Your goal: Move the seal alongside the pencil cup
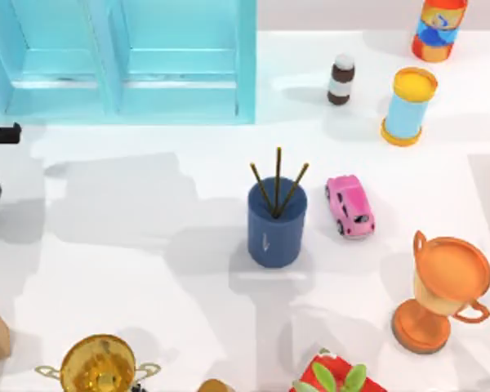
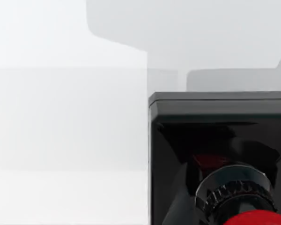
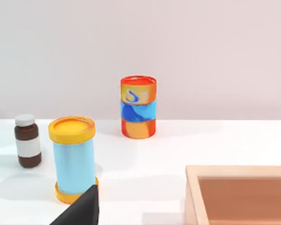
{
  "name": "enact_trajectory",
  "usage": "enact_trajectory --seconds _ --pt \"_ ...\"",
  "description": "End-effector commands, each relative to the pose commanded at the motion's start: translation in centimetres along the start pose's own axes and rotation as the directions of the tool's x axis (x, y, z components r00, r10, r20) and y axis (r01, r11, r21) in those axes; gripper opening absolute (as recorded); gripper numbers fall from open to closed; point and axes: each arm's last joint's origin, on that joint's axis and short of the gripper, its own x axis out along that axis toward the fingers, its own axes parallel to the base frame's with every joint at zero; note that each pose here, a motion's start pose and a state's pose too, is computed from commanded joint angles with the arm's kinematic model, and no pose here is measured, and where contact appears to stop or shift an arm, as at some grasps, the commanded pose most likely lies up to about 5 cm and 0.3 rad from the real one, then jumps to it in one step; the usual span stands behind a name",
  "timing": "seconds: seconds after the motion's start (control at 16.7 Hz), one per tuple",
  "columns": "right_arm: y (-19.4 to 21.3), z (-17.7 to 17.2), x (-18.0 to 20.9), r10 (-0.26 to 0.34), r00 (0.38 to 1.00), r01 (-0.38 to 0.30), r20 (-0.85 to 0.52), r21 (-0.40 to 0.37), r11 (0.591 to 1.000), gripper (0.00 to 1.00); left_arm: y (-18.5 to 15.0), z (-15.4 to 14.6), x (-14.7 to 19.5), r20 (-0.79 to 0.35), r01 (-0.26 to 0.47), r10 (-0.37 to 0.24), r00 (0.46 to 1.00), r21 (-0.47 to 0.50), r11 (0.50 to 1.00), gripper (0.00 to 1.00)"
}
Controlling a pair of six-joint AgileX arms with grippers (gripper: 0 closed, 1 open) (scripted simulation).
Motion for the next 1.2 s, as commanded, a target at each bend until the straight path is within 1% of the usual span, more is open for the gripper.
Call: enact_trajectory --seconds 0.18,0.36,0.48,0.6,0.78,0.9,1.02,1.2 --pt "0.0 0.0 0.0 0.0 1.0 0.0 0.0 0.0 1.0 1.0 -4.4 0.4 -4.2 -0.019 0.001 -0.001 1.0 0.002 1.0 0.0" --pt "0.0 0.0 0.0 0.0 1.0 0.0 0.0 0.0 1.0 1.0 -8.6 -0.4 -8.5 -0.021 -0.001 0.001 1.0 0.005 1.0 0.0" --pt "0.0 0.0 0.0 0.0 1.0 0.0 0.0 0.0 1.0 1.0 -10.4 -1.1 -10.4 -0.008 0.0 0.0 1.0 0.005 1.0 0.0" --pt "0.0 0.0 0.0 0.0 1.0 0.0 0.0 0.0 1.0 1.0 -11.0 -1.3 -11.0 -0.003 0.001 -0.001 1.0 0.006 1.0 0.0" --pt "0.0 0.0 0.0 0.0 1.0 0.0 0.0 0.0 1.0 1.0 -10.8 -1.2 -10.8 -0.006 0.001 -0.001 1.0 0.004 1.0 0.0" --pt "0.0 0.0 0.0 0.0 1.0 0.0 0.0 0.0 1.0 1.0 -11.3 -1.3 -10.8 -0.005 0.0 0.0 1.0 0.002 1.0 0.0" --pt "0.0 0.0 0.0 0.0 1.0 0.0 0.0 0.0 1.0 1.0 -13.0 -1.5 -10.8 0.001 -0.003 0.003 1.0 -0.001 1.0 0.0" --pt "0.0 0.0 0.0 0.0 1.0 0.0 0.0 0.0 1.0 1.0 -17.0 -2.6 -10.9 0.022 -0.007 0.007 1.0 -0.001 1.0 0.0"
